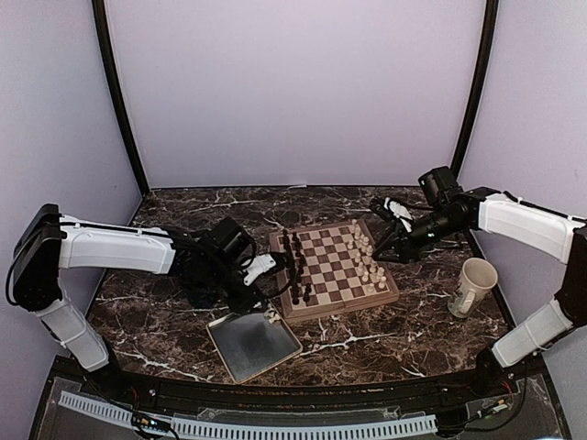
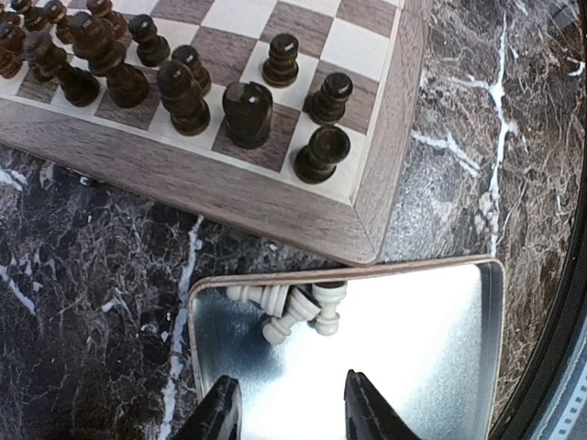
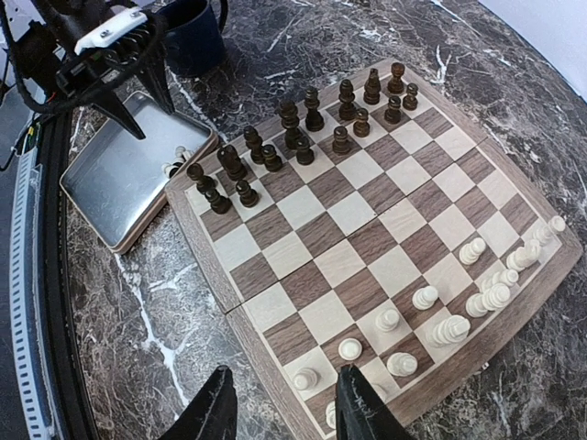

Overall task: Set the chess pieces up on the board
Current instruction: Pick up the chess pile from the storage box.

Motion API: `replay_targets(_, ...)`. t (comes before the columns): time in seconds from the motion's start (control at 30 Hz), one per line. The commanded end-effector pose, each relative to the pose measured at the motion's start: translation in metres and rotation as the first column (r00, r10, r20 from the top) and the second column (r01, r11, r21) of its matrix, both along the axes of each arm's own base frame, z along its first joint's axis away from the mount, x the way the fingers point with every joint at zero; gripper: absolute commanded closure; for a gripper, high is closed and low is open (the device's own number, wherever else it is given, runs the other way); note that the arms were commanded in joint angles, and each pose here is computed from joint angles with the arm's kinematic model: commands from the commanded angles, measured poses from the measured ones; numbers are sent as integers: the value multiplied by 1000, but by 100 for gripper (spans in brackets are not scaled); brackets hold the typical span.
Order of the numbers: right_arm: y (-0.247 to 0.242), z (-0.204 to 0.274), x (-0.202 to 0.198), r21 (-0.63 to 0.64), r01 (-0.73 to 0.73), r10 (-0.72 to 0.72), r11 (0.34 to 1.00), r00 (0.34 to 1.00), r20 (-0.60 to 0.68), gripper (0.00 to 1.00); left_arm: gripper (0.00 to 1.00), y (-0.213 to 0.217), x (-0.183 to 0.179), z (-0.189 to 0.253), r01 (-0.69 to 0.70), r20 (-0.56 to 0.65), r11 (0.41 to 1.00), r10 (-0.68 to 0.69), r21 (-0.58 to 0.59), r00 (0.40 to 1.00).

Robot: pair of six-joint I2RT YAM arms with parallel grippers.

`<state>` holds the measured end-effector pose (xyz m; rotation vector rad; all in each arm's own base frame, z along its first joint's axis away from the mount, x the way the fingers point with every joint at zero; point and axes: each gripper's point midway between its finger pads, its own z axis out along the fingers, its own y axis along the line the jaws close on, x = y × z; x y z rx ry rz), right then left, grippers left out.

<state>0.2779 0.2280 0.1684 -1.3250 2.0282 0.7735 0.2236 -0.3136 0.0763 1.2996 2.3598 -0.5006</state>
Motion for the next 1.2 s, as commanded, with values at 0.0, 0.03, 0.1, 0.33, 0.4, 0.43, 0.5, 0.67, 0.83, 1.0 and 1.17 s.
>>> replay_targets(0.0,5,2,-6,6,-33,33,999,999,1,62,59,3,-4,-17,59,-14,997,-58,46,998)
replay_targets(0.03,5,2,-7,7,-33,33,999,999,0,62,59,2,-2,-21,60,-10,996,-59,60,998)
replay_targets(0.1,4,1,-7,6,-30,30,1000,1000,-2,62,59,1,2,-27,72,-3,994,-72,79,997)
replay_targets(0.33,3,-2,-8,-1,-26,26,1000,1000,-3,62,61,0,1,-43,119,-17,986,-118,113,993)
replay_targets(0.4,2,-4,-8,-4,-25,25,1000,1000,-3,62,61,0,2,-45,125,-12,986,-125,109,992)
replay_targets(0.43,2,-5,-8,-5,-24,24,1000,1000,-4,62,62,-1,2,-46,130,-7,986,-130,108,992)
replay_targets(0.5,2,-5,-8,-7,-23,23,1000,1000,-7,61,61,-2,4,-49,133,4,985,-134,109,991)
replay_targets(0.67,3,-7,-8,-5,-27,26,1000,1000,-13,61,64,-7,10,-53,157,46,982,-162,102,986)
replay_targets(0.83,2,-8,-10,-6,-30,30,1000,999,-13,61,71,-8,7,-59,188,37,977,-192,99,981)
replay_targets(1.0,3,-8,-10,-5,-32,31,999,999,-17,61,77,-11,-7,-63,243,21,967,-246,81,969)
replay_targets(1.17,3,-8,-12,-1,-40,40,999,999,-22,62,89,-11,-19,-56,264,6,962,-265,71,964)
